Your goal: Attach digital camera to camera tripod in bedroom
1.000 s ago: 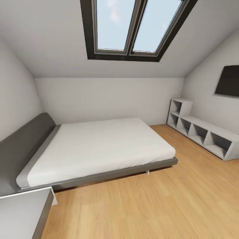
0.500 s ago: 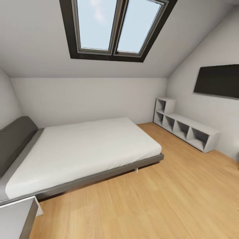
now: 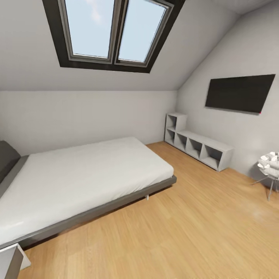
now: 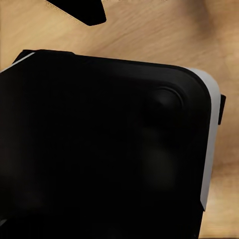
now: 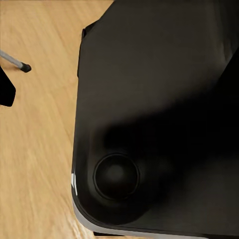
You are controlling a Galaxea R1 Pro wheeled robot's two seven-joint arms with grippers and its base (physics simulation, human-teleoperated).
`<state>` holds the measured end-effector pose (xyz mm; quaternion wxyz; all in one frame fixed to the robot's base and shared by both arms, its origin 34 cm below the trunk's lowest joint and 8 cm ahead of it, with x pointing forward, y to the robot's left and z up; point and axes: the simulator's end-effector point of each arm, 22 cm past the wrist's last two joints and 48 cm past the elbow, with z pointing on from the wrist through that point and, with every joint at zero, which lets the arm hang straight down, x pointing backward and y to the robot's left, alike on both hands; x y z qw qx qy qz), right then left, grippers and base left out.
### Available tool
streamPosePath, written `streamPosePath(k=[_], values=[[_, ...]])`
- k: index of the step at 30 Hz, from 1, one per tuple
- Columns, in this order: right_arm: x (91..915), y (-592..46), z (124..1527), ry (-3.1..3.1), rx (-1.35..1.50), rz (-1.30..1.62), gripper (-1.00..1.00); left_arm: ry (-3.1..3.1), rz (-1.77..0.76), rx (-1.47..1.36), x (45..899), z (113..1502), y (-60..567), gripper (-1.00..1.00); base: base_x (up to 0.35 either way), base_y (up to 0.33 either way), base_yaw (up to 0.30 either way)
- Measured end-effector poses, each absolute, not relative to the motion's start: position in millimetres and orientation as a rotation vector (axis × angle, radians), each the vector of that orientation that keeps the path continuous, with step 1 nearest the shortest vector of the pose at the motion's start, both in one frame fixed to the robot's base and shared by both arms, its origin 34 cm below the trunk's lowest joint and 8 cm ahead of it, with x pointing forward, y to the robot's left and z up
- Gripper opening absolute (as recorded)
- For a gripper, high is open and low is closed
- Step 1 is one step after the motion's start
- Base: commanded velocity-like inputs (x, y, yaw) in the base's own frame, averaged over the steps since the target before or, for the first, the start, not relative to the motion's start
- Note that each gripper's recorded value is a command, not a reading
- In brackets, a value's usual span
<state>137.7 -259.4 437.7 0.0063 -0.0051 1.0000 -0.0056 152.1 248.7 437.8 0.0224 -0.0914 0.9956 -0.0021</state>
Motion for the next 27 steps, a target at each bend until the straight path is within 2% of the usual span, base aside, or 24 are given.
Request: streamPosePath(k=[27], values=[[137.6,-258.2,437.7,3.129,-0.018,-0.013,1.0,3.084,-0.004,-0.285,151.9,437.8,249.0,1.0,0.0,0.0,-0.262]])
